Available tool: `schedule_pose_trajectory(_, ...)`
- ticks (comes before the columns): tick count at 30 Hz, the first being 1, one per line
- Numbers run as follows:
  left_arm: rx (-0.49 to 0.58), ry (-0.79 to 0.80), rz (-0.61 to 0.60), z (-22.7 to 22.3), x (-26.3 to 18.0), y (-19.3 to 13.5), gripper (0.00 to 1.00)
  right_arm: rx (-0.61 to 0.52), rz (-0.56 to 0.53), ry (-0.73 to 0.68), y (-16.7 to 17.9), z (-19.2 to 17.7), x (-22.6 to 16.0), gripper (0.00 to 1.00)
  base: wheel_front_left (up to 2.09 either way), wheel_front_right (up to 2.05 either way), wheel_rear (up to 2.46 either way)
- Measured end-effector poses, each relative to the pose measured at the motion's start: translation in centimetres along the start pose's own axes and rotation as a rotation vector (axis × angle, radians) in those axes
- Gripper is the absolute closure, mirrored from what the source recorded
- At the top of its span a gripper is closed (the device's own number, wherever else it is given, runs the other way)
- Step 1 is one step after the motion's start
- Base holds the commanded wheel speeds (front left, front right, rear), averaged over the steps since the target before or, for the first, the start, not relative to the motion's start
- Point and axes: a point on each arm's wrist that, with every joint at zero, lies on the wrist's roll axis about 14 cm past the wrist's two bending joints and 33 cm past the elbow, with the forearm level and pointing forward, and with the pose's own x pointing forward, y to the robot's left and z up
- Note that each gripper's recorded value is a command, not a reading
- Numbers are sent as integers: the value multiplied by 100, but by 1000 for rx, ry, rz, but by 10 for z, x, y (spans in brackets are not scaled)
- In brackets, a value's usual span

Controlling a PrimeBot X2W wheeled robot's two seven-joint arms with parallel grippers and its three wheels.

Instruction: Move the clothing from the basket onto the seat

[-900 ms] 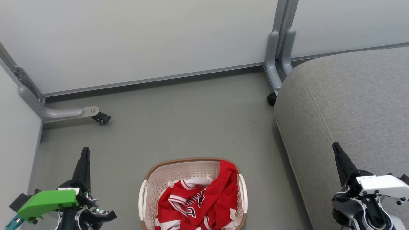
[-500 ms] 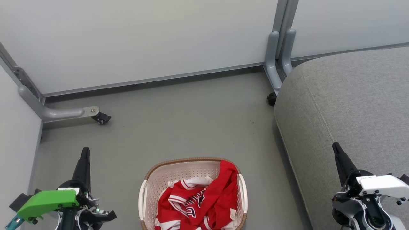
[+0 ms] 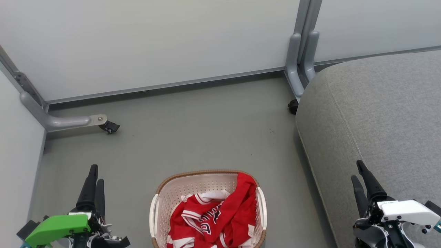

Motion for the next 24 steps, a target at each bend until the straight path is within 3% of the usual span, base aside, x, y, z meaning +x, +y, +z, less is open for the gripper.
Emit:
schedule_pose_trajectory(9,83,-27,-12,3,1,-5,0,-87,16,-9,6,-4,2,0,0,0,0)
schedule_pose_trajectory(24,384,-42,-34,0,4,-16,0,-369,52,4,18,-15,7,0,0,0,0)
